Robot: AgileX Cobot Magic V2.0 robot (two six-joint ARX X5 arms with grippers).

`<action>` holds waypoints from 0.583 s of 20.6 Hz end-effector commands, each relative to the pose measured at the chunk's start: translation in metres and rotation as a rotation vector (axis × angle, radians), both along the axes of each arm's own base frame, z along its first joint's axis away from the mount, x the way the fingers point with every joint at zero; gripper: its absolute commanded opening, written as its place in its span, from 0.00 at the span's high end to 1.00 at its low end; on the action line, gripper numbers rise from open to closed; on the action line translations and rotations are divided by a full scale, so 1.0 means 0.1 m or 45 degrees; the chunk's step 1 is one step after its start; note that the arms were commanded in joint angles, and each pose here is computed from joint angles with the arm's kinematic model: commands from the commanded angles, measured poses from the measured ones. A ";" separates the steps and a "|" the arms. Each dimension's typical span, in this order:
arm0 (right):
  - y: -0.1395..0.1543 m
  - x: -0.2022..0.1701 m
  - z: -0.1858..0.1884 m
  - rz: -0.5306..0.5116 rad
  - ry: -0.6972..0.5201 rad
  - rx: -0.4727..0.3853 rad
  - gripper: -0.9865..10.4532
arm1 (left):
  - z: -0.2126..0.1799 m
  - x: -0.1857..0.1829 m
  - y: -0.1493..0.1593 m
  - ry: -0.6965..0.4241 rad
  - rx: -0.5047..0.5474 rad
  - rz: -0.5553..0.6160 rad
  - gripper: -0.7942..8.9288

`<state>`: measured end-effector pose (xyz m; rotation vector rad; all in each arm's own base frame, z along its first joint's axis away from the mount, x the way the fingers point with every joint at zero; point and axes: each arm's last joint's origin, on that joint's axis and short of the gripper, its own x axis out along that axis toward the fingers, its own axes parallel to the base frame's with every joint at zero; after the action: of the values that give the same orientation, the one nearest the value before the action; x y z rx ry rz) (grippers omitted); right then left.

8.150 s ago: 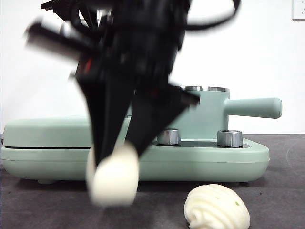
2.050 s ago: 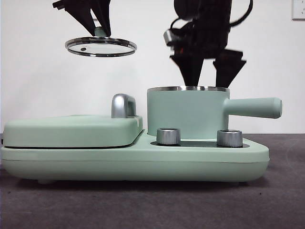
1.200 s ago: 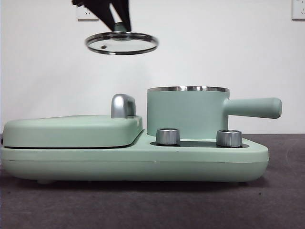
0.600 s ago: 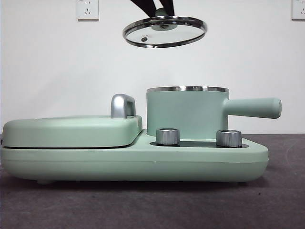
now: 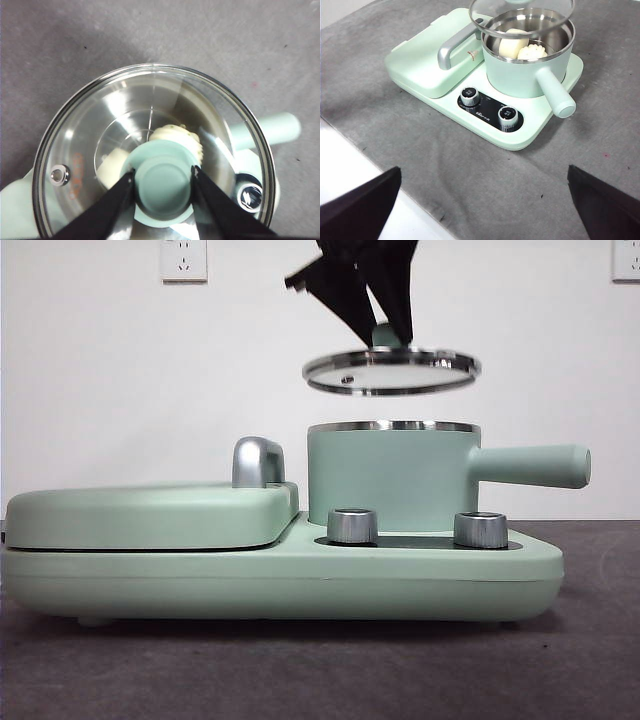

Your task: Put the buns in a small steamer

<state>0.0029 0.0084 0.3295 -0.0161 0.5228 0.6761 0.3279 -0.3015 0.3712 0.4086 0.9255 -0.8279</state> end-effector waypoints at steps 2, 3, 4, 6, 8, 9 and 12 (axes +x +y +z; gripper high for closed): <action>0.00 0.00 0.03 0.003 -0.014 0.024 0.43 | -0.05 0.08 -0.06 -0.036 -0.015 -0.027 0.87; 0.00 0.00 0.03 0.003 -0.014 0.024 0.43 | -0.07 0.09 -0.06 -0.035 -0.012 -0.028 0.87; 0.00 0.00 0.03 0.003 -0.015 0.023 0.43 | -0.08 0.10 -0.07 -0.032 -0.009 -0.029 0.87; 0.00 0.00 0.03 0.000 -0.018 0.024 0.43 | -0.10 0.10 -0.08 -0.021 -0.011 -0.035 0.89; 0.00 0.00 0.03 0.000 -0.018 0.024 0.43 | -0.14 0.11 -0.10 0.008 -0.039 -0.074 0.90; 0.00 0.00 0.03 0.000 -0.018 0.024 0.43 | -0.15 0.13 -0.10 0.008 -0.039 -0.070 0.90; 0.00 0.00 0.03 0.000 -0.018 0.025 0.43 | -0.25 0.18 -0.13 0.025 -0.025 -0.066 0.90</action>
<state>0.0031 0.0085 0.3299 -0.0156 0.5181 0.6757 0.3434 -0.3087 0.3490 0.4075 0.9514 -0.8720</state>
